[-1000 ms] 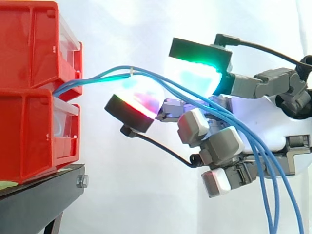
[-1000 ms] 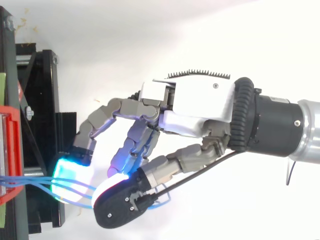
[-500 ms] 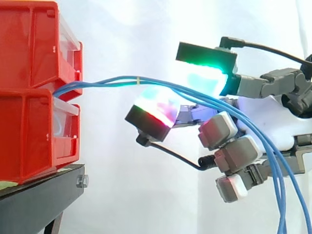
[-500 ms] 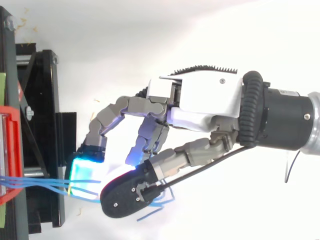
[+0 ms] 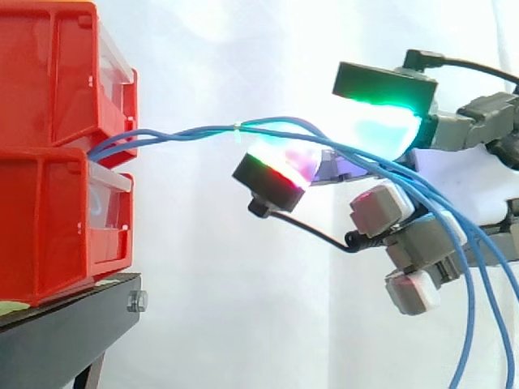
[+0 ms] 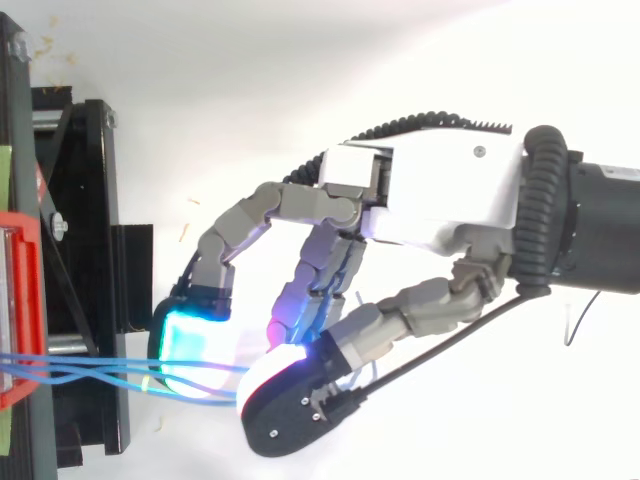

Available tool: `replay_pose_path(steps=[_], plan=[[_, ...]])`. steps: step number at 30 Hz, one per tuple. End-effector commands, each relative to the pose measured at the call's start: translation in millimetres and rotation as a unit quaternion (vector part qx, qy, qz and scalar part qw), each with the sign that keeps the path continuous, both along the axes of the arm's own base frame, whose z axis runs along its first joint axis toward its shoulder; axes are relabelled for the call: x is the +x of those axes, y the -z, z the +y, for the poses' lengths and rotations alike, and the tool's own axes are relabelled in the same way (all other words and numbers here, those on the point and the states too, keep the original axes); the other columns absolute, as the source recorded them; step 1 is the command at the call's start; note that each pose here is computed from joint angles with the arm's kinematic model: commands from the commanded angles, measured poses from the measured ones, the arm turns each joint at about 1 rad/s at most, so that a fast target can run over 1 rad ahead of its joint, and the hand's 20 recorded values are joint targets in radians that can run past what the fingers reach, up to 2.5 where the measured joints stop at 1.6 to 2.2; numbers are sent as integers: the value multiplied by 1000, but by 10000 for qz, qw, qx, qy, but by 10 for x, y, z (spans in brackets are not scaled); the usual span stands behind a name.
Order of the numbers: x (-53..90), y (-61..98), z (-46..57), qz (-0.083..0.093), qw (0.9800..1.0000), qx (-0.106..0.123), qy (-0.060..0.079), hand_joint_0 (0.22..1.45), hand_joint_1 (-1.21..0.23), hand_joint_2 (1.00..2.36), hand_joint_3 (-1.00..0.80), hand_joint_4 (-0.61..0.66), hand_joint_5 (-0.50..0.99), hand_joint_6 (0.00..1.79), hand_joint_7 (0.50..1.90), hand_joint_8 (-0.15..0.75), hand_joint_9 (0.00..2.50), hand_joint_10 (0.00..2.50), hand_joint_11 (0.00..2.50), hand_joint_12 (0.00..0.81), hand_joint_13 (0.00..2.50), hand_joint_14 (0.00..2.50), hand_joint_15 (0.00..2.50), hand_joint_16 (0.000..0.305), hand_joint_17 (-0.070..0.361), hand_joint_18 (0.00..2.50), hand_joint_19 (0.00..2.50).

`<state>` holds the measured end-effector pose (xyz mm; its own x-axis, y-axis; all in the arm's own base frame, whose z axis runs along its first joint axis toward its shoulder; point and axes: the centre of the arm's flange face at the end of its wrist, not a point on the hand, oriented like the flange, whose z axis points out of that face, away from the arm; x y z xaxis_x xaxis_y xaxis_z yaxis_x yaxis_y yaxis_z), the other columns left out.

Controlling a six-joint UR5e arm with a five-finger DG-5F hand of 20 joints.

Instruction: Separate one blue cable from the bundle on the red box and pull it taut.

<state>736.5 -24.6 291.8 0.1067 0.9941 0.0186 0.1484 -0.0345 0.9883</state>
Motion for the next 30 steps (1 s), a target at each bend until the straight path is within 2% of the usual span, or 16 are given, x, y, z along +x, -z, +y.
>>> replay_pose_path(steps=[1, 5, 6, 8, 12, 16, 19, 22, 26, 28, 30], plan=[[-80, -73, -20, 184, 9998, -86, -6, 764, -934, 1000, -500, -211, -93, 955, 878, 299, 1265, 26, 771, 426, 1290, 29, 811, 56, 125, 994, 654], [-121, -95, -28, 302, 9994, -152, -15, 696, -922, 1000, -500, -128, -75, 944, 890, 310, 1339, 28, 804, 429, 1321, 31, 821, 55, 124, 1018, 680], [-137, -122, -29, 320, 9993, -176, -26, 656, -898, 1000, -500, -77, -67, 933, 884, 310, 1357, 25, 808, 430, 1324, 28, 818, 55, 124, 1019, 692], [-138, -121, -29, 328, 9993, -185, -28, 622, -870, 1000, -500, -58, -62, 927, 872, 315, 1383, 28, 805, 436, 1338, 29, 821, 56, 125, 1032, 700], [-136, -110, -29, 337, 9992, -201, -31, 558, -738, 1000, -500, -32, -50, 907, 896, 314, 1403, 27, 775, 443, 1364, 29, 826, 58, 131, 1059, 708], [-142, -118, -30, 345, 9992, -203, -31, 563, -714, 1000, -500, -34, -47, 902, 905, 321, 1409, 28, 763, 444, 1371, 27, 822, 58, 130, 1059, 717], [-147, -140, -42, 330, 9993, -200, -23, 604, -765, 1001, -490, -23, -54, 904, 924, 322, 1387, 28, 762, 443, 1363, 29, 821, 57, 129, 1051, 715], [-153, -161, -43, 322, 9993, -198, -23, 655, -862, 1009, -400, 13, -77, 922, 848, 322, 1304, 27, 761, 447, 1338, 29, 812, 58, 131, 1053, 704], [-166, -189, -46, 330, 9993, -200, -23, 682, -879, 1007, -418, -19, -87, 930, 814, 317, 1284, 26, 756, 438, 1328, 29, 823, 58, 131, 1048, 692], [-171, -198, -58, 330, 9993, -199, -15, 649, -870, 1000, -495, 16, -88, 927, 785, 312, 1284, 26, 766, 440, 1327, 29, 823, 58, 131, 1043, 703], [-172, -197, -47, 337, 9992, -201, -23, 581, -790, 1000, -500, 36, -81, 914, 772, 316, 1296, 24, 745, 446, 1326, 28, 816, 59, 132, 1045, 709]])
